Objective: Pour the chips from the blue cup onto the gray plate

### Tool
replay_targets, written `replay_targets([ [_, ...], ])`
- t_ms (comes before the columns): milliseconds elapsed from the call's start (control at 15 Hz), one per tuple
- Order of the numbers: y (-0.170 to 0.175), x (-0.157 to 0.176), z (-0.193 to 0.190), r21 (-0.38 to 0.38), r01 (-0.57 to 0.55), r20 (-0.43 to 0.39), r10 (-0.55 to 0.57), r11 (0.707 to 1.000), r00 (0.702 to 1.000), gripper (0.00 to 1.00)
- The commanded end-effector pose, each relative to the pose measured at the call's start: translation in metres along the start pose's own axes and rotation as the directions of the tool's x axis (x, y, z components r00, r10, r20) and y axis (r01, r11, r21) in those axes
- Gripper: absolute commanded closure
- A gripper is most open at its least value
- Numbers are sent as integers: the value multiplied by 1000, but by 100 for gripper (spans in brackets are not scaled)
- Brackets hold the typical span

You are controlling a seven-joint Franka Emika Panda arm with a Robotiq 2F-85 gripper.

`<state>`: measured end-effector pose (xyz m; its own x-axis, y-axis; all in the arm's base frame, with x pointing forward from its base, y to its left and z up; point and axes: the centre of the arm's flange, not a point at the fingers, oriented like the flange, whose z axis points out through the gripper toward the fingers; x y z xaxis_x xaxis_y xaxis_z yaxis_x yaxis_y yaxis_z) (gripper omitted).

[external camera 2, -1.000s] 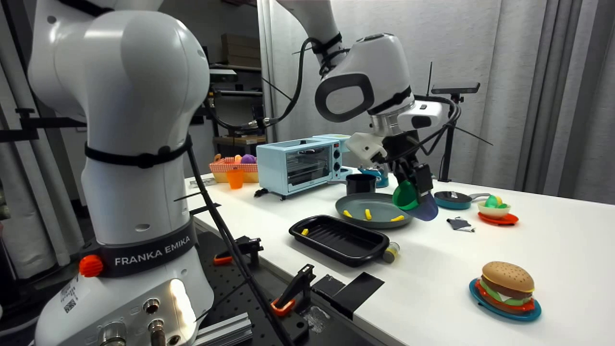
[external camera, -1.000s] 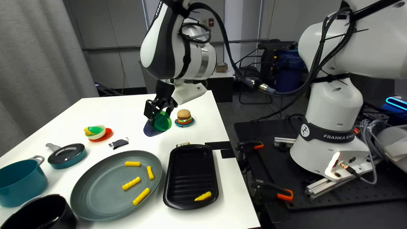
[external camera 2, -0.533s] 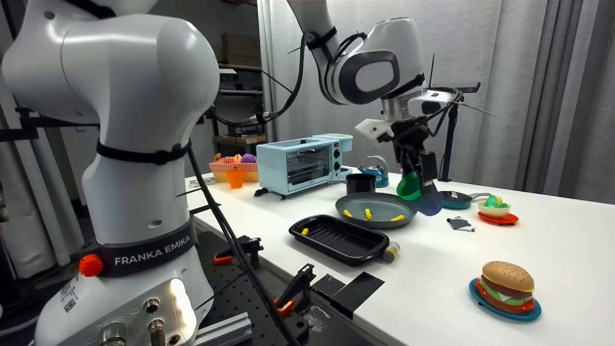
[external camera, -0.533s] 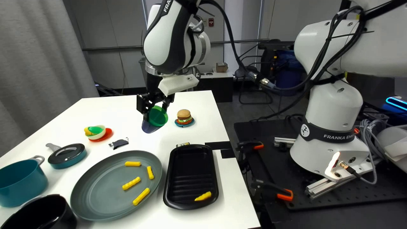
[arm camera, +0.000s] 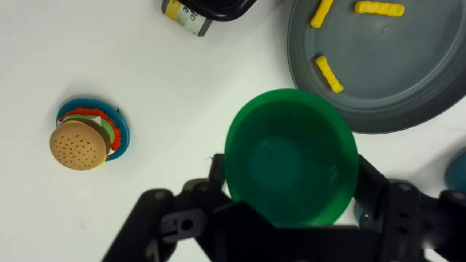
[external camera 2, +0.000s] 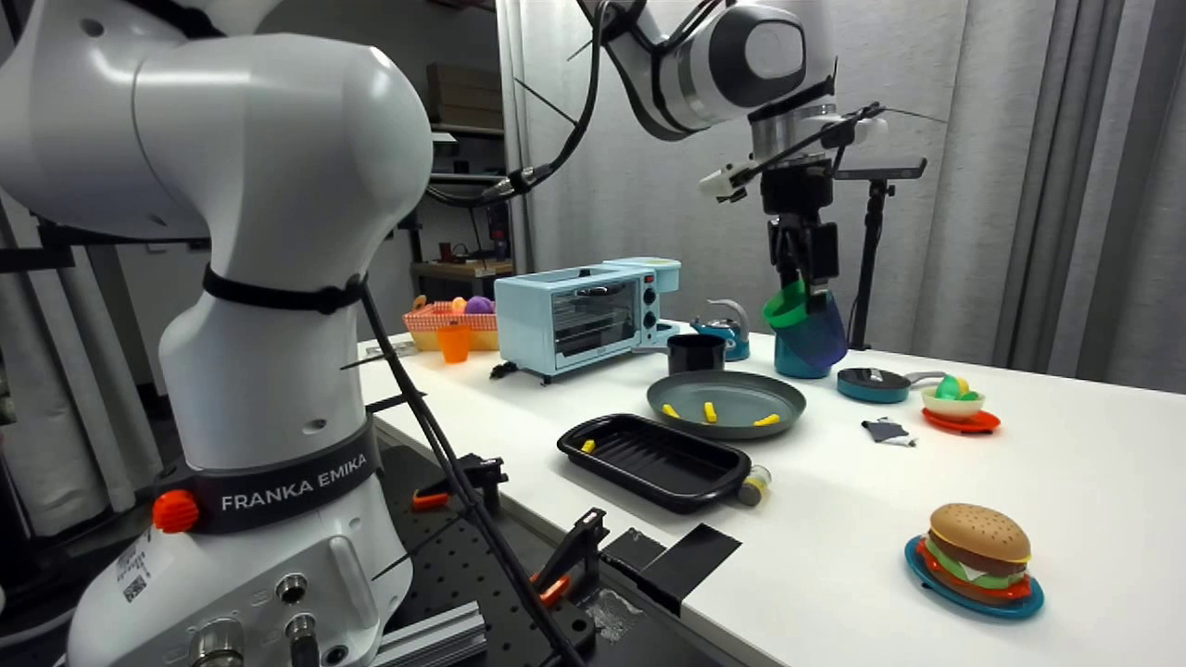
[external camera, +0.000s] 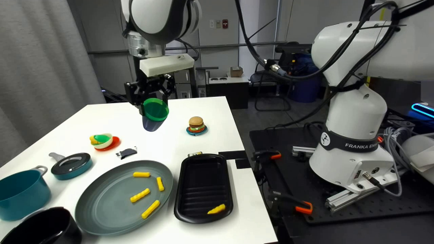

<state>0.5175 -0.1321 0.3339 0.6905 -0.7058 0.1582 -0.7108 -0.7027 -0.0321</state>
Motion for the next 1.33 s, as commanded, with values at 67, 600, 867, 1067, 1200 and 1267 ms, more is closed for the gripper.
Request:
replay_targets([
  [67, -16, 7, -44, 11, -78, 103, 77, 997, 992, 43],
  [600, -17, 45, -50, 56, -219, 245, 199, 974, 949, 43],
  [867, -14, 70, -42, 62, -301, 310, 269, 951, 912, 43],
  [1067, -15, 87, -32, 65, -353, 345, 311, 933, 886, 43],
  [1200, -16, 99, -25, 70, -386, 362, 337, 920, 869, 43],
  [1267, -16, 105, -22, 74, -403, 368, 350, 912, 861, 43],
])
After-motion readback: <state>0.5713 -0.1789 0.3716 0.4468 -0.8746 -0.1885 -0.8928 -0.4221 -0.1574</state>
